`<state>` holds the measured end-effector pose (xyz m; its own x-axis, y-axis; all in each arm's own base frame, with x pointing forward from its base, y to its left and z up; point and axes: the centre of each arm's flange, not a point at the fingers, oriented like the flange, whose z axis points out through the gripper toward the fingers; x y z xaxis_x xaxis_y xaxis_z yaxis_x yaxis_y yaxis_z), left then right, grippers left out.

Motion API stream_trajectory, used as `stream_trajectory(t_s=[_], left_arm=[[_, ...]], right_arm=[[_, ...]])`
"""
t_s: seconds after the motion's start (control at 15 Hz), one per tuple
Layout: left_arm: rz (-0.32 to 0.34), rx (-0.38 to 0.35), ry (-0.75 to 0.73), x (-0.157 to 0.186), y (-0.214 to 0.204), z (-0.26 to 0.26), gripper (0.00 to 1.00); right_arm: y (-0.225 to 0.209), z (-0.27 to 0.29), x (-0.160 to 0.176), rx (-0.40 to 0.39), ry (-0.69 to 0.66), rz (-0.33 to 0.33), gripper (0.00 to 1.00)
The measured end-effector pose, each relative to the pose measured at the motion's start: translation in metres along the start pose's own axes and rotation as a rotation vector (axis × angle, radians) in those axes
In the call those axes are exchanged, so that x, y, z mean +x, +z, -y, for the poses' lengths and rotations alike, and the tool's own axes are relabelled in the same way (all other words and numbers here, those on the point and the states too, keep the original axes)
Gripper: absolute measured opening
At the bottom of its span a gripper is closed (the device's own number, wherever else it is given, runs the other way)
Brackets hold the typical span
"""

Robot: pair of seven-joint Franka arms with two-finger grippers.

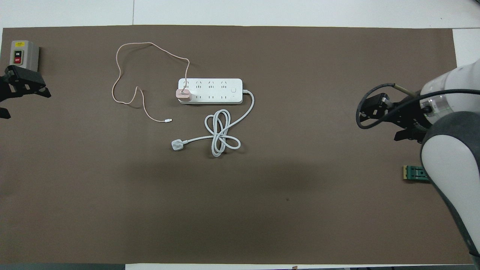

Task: Unplug charger and place it aside
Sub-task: 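Reach the left gripper to the charger while the right gripper reaches the strip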

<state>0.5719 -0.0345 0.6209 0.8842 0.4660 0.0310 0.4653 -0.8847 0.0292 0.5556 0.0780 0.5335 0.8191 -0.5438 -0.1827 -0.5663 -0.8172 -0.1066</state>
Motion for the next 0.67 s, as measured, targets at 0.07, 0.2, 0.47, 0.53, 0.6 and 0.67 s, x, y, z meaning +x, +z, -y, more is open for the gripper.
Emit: stream_trajectory(t_s=[0.07, 0.2, 0.47, 0.53, 0.6, 0.67], left_arm=[[0.007, 0.003, -0.051, 0.001, 0.007, -0.006, 1.0], [0.021, 0.007, -0.153, 0.004, 0.025, -0.022, 1.0], [0.004, -0.038, -0.392, 0.015, 0.052, -0.06, 1.0], [-0.001, -0.065, -0.456, 0.02, 0.055, -0.065, 1.0], [0.002, -0.073, -0.497, 0.02, 0.058, -0.068, 1.0], [0.005, -0.074, -0.533, 0.02, 0.062, -0.071, 1.0]], right_arm=[[0.015, 0.008, 0.006, 0.032, 0.065, 0.033, 1.0], [0.041, 0.026, 0.014, 0.094, 0.181, 0.093, 1.0], [0.085, 0.074, 0.009, 0.188, 0.398, 0.17, 1.0], [0.098, 0.088, 0.005, 0.206, 0.466, 0.197, 1.0], [0.106, 0.097, 0.004, 0.219, 0.521, 0.225, 1.0], [0.115, 0.107, 0.005, 0.228, 0.568, 0.254, 1.0]])
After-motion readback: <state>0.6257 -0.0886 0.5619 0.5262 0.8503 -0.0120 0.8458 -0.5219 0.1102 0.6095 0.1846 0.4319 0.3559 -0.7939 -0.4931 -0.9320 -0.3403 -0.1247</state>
